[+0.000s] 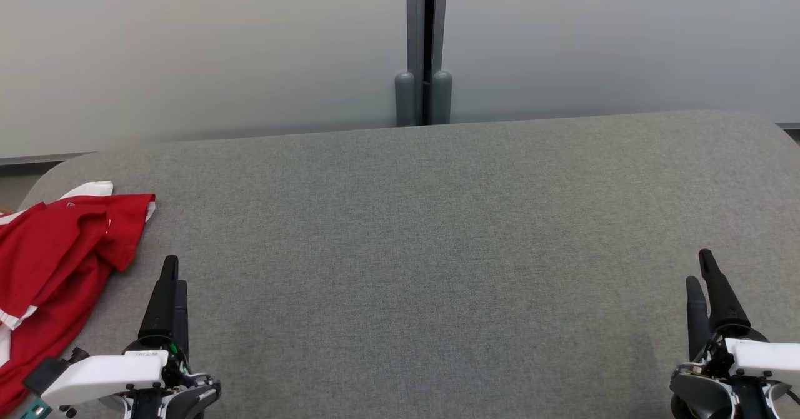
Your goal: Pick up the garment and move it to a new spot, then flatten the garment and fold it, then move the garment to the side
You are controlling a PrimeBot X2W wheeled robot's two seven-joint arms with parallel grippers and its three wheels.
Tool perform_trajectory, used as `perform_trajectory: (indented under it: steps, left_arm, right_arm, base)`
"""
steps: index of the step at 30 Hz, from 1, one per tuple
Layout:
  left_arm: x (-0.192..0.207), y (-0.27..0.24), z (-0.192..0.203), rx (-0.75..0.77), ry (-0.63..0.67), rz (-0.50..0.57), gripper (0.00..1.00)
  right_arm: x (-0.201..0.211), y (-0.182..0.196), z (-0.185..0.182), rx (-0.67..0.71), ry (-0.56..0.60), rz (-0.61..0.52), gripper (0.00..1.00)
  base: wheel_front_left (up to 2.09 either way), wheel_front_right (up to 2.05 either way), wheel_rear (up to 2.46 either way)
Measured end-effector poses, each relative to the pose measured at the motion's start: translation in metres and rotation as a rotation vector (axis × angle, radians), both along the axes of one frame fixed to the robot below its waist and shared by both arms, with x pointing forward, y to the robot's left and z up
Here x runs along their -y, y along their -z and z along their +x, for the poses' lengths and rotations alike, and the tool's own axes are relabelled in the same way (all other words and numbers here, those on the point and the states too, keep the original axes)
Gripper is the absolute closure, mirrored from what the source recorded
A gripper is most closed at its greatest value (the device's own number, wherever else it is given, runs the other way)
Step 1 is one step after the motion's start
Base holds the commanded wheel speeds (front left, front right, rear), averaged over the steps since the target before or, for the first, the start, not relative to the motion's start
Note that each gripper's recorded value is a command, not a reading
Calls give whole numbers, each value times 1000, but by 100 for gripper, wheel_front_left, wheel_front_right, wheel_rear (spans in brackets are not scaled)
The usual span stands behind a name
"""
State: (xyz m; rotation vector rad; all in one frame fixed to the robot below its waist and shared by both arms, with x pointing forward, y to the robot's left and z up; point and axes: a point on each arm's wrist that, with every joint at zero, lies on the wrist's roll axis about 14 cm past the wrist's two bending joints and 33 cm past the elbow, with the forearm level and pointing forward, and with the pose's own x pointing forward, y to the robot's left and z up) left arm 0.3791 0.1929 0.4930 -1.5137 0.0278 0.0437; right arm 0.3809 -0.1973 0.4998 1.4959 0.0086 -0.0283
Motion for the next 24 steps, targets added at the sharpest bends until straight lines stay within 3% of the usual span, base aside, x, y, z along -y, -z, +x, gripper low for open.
perform_trajectory:
  steps: [5,24]
  left_arm:
    - [1,-3,0,6,2,55,0]
    - [15,-36,3,110,26,494,0]
  right_arm:
    - [1,-5,1,12,1,-60,0]
    - [0,-31,-1,89,-21,-509,0]
  base:
    - [0,0,0]
    - [0,0,0]
